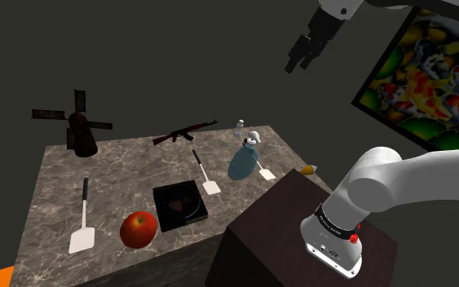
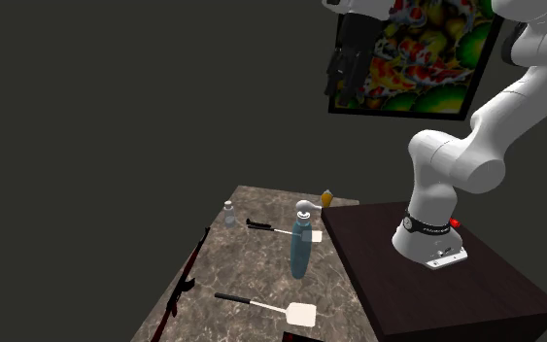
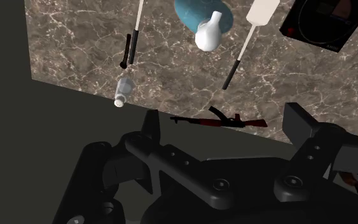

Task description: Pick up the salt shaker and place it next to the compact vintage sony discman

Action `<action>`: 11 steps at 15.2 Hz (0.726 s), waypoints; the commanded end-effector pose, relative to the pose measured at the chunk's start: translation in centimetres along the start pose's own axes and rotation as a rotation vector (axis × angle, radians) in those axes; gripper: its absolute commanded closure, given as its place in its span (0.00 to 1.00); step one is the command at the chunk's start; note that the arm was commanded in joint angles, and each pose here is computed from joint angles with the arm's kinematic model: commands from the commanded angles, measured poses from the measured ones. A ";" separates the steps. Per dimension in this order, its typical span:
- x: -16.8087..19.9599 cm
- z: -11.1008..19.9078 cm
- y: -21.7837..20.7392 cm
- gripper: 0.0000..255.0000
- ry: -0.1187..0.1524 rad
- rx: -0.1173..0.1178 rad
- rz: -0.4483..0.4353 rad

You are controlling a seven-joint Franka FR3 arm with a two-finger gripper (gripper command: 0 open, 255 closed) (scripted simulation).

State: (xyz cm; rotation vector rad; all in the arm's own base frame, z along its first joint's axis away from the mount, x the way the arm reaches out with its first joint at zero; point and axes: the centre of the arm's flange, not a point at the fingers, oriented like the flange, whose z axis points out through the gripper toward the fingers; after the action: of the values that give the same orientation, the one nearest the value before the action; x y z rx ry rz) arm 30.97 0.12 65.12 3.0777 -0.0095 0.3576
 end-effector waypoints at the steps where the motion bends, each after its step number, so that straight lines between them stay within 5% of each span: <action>1: 0.0 0.0 0.0 0.00 0.000 0.000 0.000; 11: 4.1 11.4 5.4 0.00 0.006 0.021 0.072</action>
State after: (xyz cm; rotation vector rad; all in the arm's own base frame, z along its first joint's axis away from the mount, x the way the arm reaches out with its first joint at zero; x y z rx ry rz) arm 36.79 -5.34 56.14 3.1015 -0.1062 0.3678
